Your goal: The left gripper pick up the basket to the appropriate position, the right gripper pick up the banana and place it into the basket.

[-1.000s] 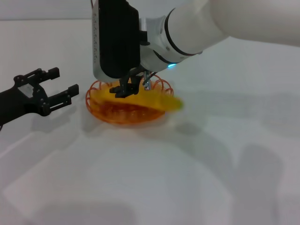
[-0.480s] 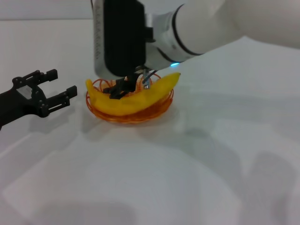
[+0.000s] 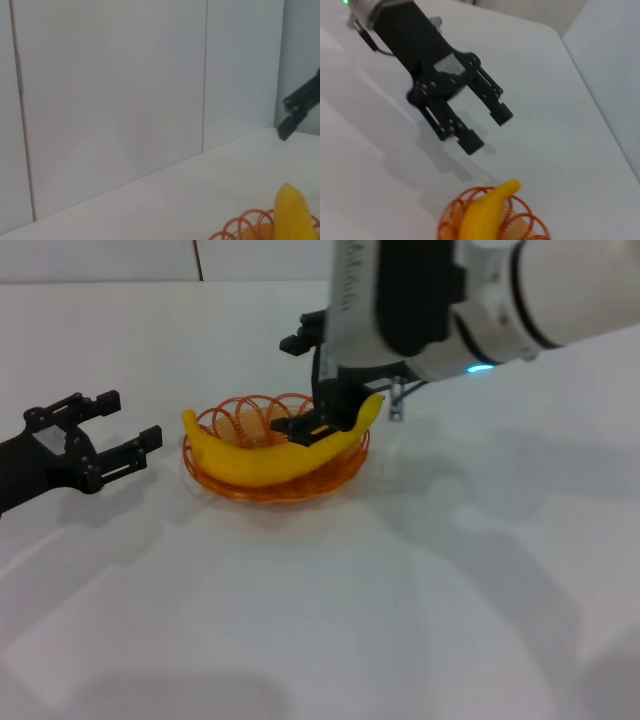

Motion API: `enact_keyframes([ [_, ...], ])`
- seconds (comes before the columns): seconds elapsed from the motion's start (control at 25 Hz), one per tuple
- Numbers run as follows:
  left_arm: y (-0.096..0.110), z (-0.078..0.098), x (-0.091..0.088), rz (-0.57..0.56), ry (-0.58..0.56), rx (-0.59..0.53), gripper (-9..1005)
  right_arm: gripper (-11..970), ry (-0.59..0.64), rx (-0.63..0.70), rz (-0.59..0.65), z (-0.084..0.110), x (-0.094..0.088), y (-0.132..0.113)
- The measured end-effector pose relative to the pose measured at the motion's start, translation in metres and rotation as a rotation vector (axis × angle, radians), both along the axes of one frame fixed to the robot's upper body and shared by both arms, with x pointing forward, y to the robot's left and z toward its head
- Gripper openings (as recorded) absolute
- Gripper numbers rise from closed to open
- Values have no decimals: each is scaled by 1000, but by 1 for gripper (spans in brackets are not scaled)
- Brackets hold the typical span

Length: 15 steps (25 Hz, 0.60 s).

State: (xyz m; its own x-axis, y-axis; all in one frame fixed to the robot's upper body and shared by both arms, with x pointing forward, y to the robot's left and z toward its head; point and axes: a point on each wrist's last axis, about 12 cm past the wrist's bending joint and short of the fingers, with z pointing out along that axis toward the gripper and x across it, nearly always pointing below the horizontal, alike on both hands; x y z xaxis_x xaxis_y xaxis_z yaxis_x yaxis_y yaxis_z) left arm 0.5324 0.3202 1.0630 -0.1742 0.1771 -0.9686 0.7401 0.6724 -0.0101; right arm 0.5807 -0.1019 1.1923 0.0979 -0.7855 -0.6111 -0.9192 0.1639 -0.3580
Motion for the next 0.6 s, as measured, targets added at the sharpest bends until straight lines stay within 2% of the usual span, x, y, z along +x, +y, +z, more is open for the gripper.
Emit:
enact_keyframes([
  [0.2,0,0,0,1,1,-1,753,857,77,87,13,0,-4,-29],
  [0.24,0,0,-1,1,1,-1,753,857,96,118,4,-2,-3,-42],
  [0.28,0,-1,-1,0,1,-1,753,857,96,118,4,-2,-3,-42],
  [0.6,0,0,0,-2,0,1,753,856,189,271,-71,-18,4,-96],
])
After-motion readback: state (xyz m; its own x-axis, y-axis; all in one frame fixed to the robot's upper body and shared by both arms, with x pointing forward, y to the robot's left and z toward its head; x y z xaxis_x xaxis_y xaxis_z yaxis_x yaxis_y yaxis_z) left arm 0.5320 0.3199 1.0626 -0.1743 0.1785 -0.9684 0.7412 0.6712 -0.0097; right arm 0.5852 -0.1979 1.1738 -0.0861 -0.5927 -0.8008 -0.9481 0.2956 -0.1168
